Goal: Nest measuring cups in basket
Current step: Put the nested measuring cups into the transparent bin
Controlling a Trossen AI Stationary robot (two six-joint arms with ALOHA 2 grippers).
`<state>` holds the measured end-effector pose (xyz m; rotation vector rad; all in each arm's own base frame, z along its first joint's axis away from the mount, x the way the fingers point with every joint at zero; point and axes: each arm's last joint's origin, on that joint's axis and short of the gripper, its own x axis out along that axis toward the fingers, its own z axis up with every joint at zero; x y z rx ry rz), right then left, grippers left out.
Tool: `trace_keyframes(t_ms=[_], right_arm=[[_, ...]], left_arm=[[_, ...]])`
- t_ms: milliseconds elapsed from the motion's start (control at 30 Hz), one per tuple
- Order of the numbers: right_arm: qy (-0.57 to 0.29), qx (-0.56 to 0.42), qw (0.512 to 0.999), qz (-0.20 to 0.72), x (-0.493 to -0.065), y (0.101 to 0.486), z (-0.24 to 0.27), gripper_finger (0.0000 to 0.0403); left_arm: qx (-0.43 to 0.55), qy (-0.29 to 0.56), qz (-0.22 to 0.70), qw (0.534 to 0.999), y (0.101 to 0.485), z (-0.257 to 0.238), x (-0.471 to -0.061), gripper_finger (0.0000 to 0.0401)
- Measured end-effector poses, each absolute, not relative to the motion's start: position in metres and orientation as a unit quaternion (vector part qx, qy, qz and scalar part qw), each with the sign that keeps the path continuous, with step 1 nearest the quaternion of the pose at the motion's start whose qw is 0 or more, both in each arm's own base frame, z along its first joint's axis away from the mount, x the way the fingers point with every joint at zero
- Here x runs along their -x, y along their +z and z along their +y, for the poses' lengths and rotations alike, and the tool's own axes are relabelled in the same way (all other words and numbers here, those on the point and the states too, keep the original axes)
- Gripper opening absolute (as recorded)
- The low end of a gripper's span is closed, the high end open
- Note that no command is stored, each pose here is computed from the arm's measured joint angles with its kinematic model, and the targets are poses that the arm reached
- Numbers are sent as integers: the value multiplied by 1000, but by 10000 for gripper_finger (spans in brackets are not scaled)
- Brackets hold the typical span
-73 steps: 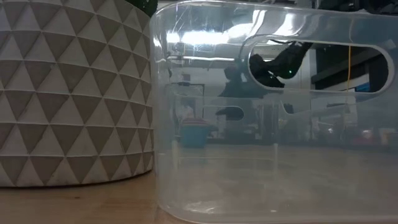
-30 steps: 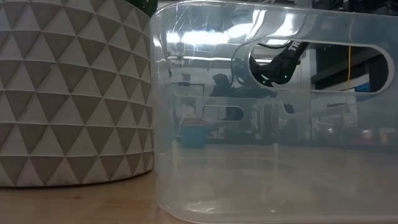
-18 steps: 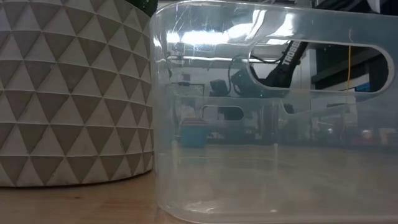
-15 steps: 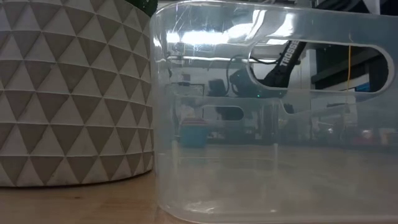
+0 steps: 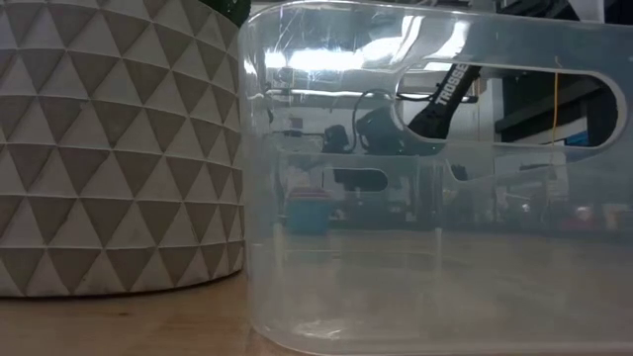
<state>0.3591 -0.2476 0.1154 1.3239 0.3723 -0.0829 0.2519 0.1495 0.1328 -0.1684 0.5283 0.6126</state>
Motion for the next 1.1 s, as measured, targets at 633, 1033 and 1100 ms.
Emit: trace_keyframes(t_ms=[633,1033,1100], right_arm=[[1,-657,726,205,-353,113,-249,327],[14,-658,720,221,-360,112,-237,327],[13,-658,719,222,-360,112,-237,327]], left_arm=[[83,301,254,916,133,152,-251,135],[82,297,256,916,133,149,-252,135],[82,297,256,916,133,149,-252,135]])
